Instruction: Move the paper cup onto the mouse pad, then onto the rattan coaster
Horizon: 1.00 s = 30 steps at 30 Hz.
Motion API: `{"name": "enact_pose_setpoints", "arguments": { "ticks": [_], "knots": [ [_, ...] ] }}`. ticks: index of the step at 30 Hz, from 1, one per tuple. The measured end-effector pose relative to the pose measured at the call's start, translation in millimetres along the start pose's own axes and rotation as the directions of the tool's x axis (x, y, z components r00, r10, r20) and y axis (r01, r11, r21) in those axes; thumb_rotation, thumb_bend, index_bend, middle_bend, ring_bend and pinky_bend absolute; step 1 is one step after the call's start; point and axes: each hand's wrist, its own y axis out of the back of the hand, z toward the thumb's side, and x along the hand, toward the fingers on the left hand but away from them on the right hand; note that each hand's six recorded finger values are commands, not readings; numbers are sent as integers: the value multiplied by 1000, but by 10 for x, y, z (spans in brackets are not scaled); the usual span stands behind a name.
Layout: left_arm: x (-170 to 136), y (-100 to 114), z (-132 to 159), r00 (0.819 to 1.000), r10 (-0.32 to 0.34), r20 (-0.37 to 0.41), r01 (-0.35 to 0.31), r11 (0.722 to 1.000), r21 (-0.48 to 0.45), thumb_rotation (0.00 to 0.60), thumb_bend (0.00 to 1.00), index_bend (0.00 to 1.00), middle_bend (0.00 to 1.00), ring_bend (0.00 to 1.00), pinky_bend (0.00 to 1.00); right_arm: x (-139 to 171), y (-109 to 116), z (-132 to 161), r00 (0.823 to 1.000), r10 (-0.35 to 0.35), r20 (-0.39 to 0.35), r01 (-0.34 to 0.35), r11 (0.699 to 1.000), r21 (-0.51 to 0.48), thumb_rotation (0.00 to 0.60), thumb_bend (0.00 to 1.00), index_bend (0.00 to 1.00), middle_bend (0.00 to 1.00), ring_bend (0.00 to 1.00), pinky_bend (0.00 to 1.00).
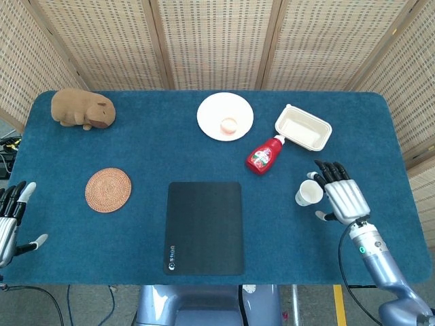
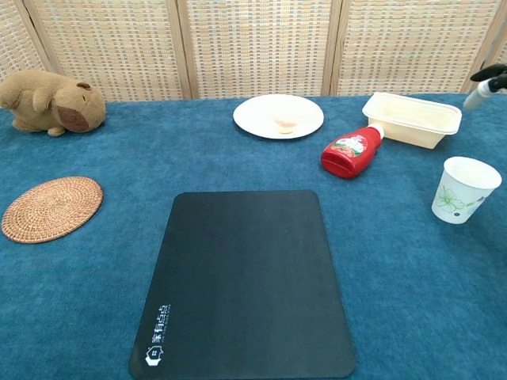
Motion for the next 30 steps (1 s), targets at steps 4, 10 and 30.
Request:
{"name": "enact_pose_setpoints", "arguments": {
  "ticks": [4, 10, 30],
  "knots": [
    [3, 1, -5, 1000, 0, 0, 0, 1000, -3, 600, 138, 0, 0, 0, 0, -127, -58, 28, 999, 37, 17, -37, 999, -3, 600, 47, 199, 0, 0, 0],
    [6, 4, -16, 1000, -1, -1, 1, 1000, -8, 600, 138, 0, 0, 0, 0, -239, -153, 60, 996, 82, 36, -82, 997, 12, 600, 48, 200, 0, 0, 0],
    [6, -7, 2, 1000, -8, 8, 8, 1000, -3, 600, 138, 0, 0, 0, 0, -426, -449, -82, 975, 194, 111, -198, 980, 27, 600, 48, 199, 0, 0, 0]
  ]
}}
